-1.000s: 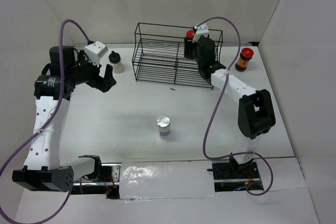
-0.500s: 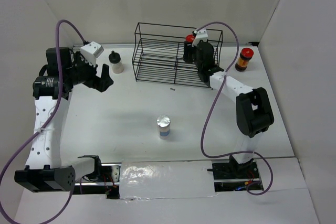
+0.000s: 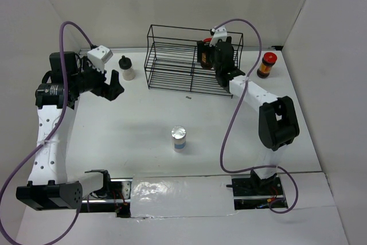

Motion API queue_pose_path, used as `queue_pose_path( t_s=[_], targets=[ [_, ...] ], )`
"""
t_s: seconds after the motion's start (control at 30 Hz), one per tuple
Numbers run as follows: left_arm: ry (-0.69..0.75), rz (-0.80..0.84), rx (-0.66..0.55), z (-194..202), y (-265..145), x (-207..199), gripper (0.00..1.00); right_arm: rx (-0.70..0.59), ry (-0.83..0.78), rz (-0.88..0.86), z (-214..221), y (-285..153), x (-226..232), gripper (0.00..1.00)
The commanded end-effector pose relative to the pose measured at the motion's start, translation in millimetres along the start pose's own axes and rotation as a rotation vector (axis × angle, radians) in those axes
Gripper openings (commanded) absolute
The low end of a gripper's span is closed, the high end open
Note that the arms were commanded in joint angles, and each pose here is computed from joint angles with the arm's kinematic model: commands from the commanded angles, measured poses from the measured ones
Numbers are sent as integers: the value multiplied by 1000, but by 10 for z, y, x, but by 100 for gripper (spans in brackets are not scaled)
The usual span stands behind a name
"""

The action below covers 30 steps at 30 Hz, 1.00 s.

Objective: Organize the condiment bottles

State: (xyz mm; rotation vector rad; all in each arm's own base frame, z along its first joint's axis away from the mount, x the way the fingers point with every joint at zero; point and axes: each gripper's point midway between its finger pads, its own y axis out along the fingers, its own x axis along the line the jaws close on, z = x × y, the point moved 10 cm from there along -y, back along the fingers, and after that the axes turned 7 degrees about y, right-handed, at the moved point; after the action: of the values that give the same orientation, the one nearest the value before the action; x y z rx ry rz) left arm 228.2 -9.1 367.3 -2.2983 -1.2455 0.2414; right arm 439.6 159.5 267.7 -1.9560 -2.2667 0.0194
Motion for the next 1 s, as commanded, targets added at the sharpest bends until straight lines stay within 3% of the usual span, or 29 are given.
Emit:
queue_pose_path(
  t_s=[0.0, 0.17, 0.43, 0.5, 0.53, 0.57, 0.67, 0.7, 0.73, 0.77, 0.97],
  targets=[
    [26, 10, -53, -100, -49, -6, 99, -109, 6, 10, -533, -210, 56, 100],
    [29, 13, -60, -117, -64, -13, 99, -121, -22, 9, -859, -470, -7, 100],
    [19, 30, -84, -189, -125, -41, 99, -238, -26, -40, -1476, -1324, -279, 100],
    [14, 31, -85, -185, -128, -48, 99, -263, -2, 17, -1543, -1453, -481, 67],
    [14, 33, -86, -179, -118, -46, 99, -290, 35, 46, -1612, -1564, -551, 44],
    [14, 30, -83, -173, -113, -43, 99, -284, 49, 107, -1613, -1586, -708, 2],
    [10, 26, -82, -161, -81, -22, 99, -240, 134, 266, -1521, -1578, -983, 0],
    [9, 25, -82, -166, -74, -14, 99, -229, 174, 340, -1479, -1559, -1173, 18],
    [6, 27, -82, -168, -64, -6, 99, -199, 203, 397, -1385, -1476, -1294, 51],
    [6, 28, -81, -191, -42, 16, 99, -157, 278, 506, -1219, -1425, -1543, 99],
    [7, 19, -66, -201, 11, 76, 99, -58, 324, 614, -744, -1216, -2023, 100]
  ],
)
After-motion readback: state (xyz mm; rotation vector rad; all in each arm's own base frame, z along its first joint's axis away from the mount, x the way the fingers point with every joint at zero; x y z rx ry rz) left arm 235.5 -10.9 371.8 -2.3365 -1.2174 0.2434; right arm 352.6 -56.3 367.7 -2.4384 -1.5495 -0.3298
